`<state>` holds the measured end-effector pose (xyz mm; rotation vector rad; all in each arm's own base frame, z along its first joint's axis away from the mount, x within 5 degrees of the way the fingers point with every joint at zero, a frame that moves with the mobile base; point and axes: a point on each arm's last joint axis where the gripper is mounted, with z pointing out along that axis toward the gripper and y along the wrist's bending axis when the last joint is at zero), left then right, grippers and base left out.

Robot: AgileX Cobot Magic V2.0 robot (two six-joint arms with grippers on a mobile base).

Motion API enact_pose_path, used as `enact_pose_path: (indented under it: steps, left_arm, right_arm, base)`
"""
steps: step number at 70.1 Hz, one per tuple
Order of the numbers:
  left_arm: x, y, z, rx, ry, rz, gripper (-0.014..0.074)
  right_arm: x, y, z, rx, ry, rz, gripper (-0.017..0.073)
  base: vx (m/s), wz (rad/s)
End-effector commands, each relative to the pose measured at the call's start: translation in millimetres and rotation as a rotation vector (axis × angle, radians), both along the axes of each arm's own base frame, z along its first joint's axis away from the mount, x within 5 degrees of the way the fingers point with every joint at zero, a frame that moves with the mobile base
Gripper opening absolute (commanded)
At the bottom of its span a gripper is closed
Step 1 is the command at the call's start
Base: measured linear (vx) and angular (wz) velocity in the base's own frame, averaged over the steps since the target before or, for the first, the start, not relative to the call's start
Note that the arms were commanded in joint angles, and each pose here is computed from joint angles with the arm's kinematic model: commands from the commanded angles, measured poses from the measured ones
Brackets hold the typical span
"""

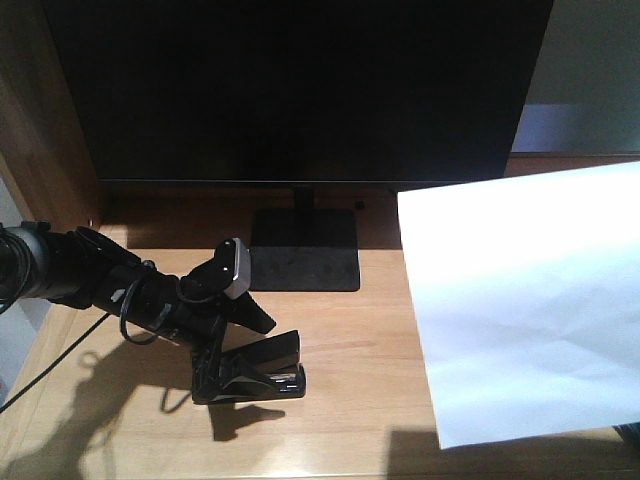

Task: Grab stapler and paper to desk for stapling
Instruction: 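Set the stapler down on the desk near the monitor base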

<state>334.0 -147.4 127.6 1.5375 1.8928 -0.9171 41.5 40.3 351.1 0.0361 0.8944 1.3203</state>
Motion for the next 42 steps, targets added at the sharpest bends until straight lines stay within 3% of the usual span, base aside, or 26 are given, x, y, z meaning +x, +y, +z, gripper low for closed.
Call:
enact_pose_path:
  steps: [1, 19, 42]
  left_arm:
    - [1.9, -4.8, 29.4, -0.074, -0.033, 0.01, 0.07]
    - [1.2, -3.2, 57.7, -0.059, -0.052, 0.033, 0.0588]
    - [-4.6, -0.7, 87.8, -0.052, -0.106, 0.035, 0.0333]
  right_arm:
    - [-3.5, -0.6, 10.7, 0.018, -0.049, 0.009, -0.0006]
    - [-3.5, -0.6, 10.7, 0.018, -0.049, 0.009, -0.0006]
    - [-3.5, -0.6, 10.7, 0.018, -0.049, 0.009, -0.0006]
  base:
    - [0.0, 0.0]
    - [0.0, 0.0]
    - [0.0, 0.0]
